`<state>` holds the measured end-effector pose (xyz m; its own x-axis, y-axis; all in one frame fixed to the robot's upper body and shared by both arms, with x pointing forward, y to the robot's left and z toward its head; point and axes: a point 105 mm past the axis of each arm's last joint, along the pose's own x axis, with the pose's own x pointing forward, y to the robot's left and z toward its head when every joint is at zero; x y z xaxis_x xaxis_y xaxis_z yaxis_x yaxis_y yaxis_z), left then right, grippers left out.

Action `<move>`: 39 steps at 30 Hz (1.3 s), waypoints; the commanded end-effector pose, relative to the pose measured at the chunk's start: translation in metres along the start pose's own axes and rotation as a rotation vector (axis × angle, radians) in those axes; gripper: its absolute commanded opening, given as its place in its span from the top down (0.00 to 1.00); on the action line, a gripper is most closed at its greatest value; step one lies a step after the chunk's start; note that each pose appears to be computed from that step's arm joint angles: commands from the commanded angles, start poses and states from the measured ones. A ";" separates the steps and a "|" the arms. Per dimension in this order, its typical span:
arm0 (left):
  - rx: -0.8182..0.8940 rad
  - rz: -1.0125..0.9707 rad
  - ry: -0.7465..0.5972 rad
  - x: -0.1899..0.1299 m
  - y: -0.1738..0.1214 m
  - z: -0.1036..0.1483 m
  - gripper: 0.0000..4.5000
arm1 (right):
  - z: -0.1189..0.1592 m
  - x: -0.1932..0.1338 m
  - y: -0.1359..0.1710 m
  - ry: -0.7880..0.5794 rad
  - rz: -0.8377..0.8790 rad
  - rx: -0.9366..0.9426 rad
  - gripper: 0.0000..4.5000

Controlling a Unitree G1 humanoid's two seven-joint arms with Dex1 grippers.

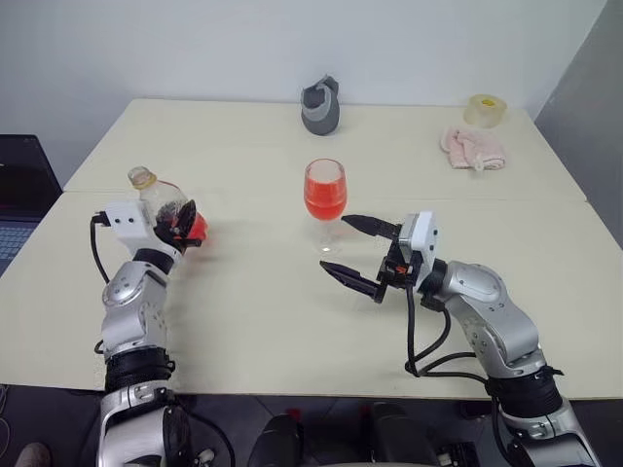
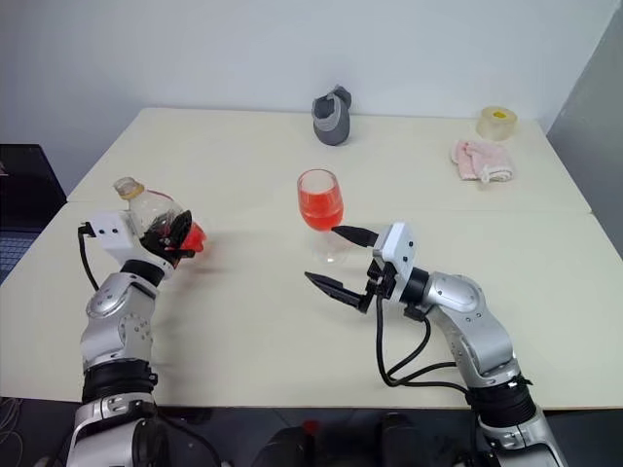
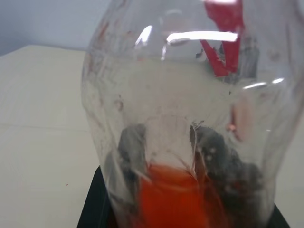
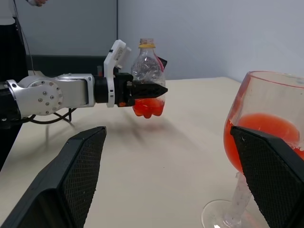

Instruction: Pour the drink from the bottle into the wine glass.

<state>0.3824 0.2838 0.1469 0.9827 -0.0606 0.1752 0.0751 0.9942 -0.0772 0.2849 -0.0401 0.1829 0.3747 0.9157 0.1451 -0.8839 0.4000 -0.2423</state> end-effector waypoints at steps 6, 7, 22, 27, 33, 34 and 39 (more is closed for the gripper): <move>0.052 -0.048 -0.015 0.012 -0.004 -0.005 0.69 | 0.008 0.002 -0.003 -0.014 -0.021 -0.011 0.00; 0.052 -0.050 -0.009 0.012 -0.005 -0.008 0.69 | 0.008 0.002 -0.004 -0.015 -0.023 -0.010 0.00; 0.091 -0.078 0.034 0.003 -0.011 -0.029 0.36 | 0.010 0.002 -0.010 -0.009 -0.054 -0.008 0.00; 0.103 -0.090 0.047 0.001 -0.014 -0.030 0.01 | 0.008 0.000 -0.011 -0.002 -0.058 -0.005 0.00; 0.077 -0.099 0.074 -0.012 -0.014 -0.030 0.01 | 0.007 -0.002 -0.012 0.006 -0.064 -0.001 0.00; 0.083 -0.096 0.080 -0.016 -0.014 -0.030 0.01 | 0.007 -0.002 -0.012 0.008 -0.066 -0.001 0.00; 0.156 -0.026 0.101 -0.035 -0.008 -0.027 0.01 | 0.005 -0.005 -0.010 0.015 -0.070 0.006 0.00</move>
<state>0.3547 0.2703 0.0970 0.9927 -0.1168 0.0301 0.1157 0.9926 0.0379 0.2939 -0.0450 0.1793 0.4391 0.8917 0.1100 -0.8673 0.4527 -0.2073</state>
